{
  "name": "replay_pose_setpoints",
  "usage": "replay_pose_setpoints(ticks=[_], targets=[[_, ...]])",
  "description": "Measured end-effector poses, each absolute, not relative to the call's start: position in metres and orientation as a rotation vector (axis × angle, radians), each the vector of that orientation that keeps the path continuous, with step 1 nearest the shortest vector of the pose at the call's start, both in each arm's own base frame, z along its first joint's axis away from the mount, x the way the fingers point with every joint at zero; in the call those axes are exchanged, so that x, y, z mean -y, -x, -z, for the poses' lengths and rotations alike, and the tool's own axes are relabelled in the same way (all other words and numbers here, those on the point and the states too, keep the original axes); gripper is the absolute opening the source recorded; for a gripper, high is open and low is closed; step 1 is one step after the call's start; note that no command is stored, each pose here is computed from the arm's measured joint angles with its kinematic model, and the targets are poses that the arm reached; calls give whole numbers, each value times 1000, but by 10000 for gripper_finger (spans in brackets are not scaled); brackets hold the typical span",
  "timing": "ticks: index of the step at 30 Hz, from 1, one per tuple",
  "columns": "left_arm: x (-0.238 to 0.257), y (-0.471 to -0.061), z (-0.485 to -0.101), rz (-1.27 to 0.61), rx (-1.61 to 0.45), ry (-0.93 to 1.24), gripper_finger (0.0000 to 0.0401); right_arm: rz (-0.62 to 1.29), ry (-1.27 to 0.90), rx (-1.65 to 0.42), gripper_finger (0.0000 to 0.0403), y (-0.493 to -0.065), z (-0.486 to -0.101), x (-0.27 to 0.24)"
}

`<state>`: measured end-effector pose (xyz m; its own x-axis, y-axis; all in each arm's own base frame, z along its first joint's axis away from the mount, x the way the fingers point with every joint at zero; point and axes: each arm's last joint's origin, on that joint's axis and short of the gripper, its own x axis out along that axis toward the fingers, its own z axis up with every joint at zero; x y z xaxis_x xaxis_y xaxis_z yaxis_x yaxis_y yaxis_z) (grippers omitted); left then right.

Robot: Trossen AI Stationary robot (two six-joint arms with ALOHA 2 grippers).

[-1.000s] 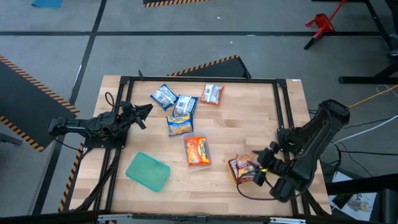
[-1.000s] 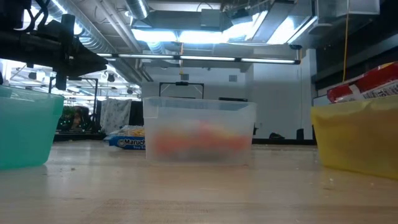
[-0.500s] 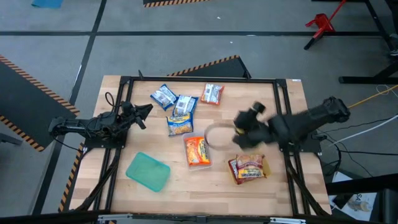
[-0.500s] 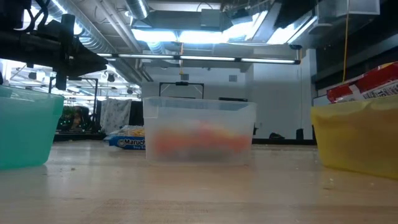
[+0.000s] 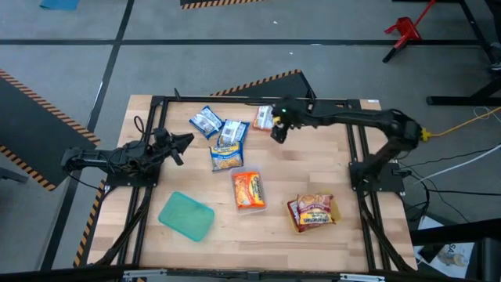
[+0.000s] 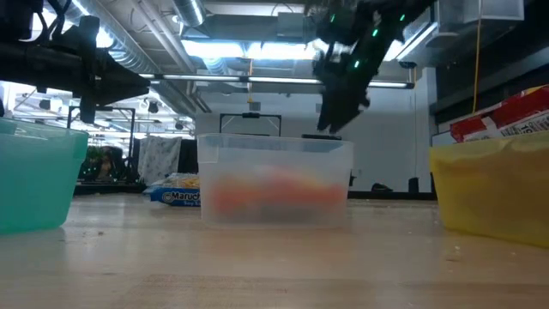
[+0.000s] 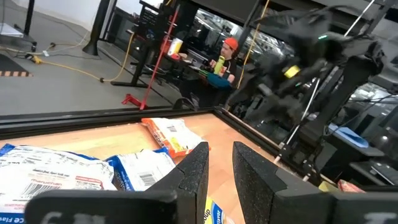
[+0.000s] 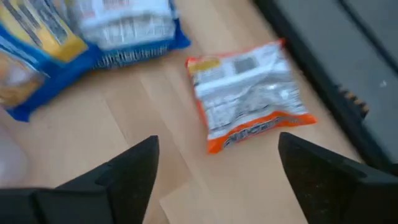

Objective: Sort Maruchan noodles
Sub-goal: Put the orange noodle pack into the transparent bin

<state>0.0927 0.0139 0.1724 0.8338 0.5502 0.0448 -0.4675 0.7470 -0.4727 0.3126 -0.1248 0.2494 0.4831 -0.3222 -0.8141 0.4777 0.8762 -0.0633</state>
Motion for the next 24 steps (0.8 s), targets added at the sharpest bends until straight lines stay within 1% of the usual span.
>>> replay_pose_setpoints(ticks=[5, 10, 15, 19, 24], targets=[[-14, -93, -172, -560, 186, 465, 66, 464, -159, -1040, 334, -329, -209, 141], [-14, -93, -172, -565, 187, 464, 66, 491, -185, -1129, 337, -334, -177, 161], [-14, -93, -172, -571, 188, 462, 66, 545, -181, -1107, 337, -340, -168, 180], [-14, -92, -172, -576, 189, 462, 66, 514, -223, -1114, 337, -340, -158, 186], [-14, -92, -172, -579, 183, 439, 66, 522, -224, -1149, 335, -340, -150, 186]])
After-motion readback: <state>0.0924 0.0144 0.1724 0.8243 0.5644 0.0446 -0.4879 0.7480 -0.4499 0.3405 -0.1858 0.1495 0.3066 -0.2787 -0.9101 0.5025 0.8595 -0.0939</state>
